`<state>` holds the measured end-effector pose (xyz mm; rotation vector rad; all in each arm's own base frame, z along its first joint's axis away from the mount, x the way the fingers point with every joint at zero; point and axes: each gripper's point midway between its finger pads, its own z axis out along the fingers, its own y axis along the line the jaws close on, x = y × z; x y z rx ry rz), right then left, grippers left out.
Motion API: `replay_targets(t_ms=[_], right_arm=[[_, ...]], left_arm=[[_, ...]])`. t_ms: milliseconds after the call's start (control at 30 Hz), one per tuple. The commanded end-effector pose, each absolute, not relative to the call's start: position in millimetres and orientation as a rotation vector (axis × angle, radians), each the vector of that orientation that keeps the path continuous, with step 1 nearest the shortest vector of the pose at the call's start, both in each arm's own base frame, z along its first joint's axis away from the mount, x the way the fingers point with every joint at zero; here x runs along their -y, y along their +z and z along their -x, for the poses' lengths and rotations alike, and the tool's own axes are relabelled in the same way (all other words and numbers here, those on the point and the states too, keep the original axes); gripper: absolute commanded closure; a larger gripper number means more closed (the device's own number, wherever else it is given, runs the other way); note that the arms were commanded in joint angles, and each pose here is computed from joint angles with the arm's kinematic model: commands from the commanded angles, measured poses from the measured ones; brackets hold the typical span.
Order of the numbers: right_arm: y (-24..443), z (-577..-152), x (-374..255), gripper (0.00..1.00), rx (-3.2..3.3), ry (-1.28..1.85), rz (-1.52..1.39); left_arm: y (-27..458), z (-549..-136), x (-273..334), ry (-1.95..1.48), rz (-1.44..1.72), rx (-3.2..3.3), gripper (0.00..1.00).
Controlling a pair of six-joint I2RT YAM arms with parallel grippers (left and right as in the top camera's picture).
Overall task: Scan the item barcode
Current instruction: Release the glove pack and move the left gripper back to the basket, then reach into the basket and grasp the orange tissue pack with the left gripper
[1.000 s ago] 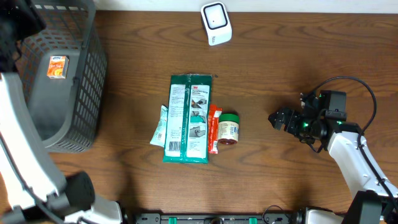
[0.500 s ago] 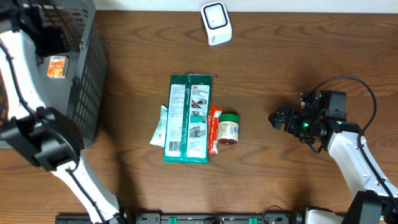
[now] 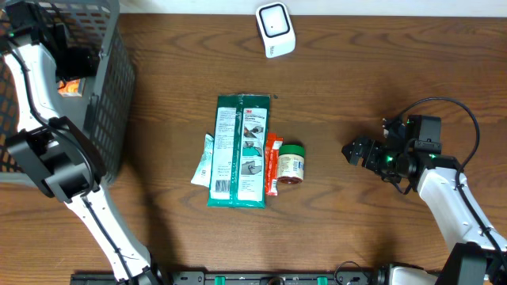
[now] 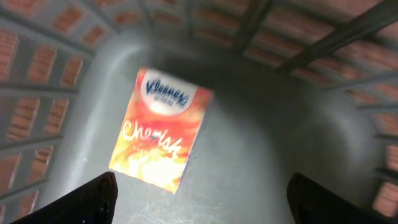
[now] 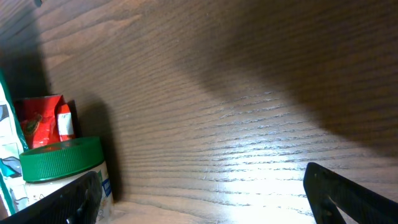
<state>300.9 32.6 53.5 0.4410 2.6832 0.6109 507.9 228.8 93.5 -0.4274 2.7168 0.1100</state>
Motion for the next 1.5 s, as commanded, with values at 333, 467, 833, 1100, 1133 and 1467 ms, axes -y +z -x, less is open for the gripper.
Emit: replay_targets(t_ms=[333, 467, 833, 1100, 1133, 1467], right_arm=[[61.4, -305.8, -30.2, 0.01, -2.655, 0.615, -0.452], [61.4, -305.8, -30.2, 0.01, -2.655, 0.614, -0.453], [61.4, -305.8, -30.2, 0.01, -2.655, 0.614, -0.453], [61.4, -305.8, -30.2, 0.01, -2.655, 0.614, -0.453], [61.4, -305.8, -30.2, 0.01, -2.655, 0.614, -0.453], [61.4, -305.8, -30.2, 0.01, -2.655, 0.614, -0.453]], left_arm=[[64.2, -504.9, -245.0, 0.091, 0.471, -2.735, 0.13], [51.0, -505.0, -244.8, 0.087, 0.473, -2.745, 0.13], [18.2, -513.2, -248.9, 0.085, 0.474, -2.748, 0.13], [-11.2, -507.2, -244.4, 0.052, 0.483, -2.803, 0.31], [-11.2, -507.0, -243.5, 0.045, 0.482, -2.804, 0.41], [76.4, -514.9, -246.1, 0.089, 0.458, -2.67, 0.35]])
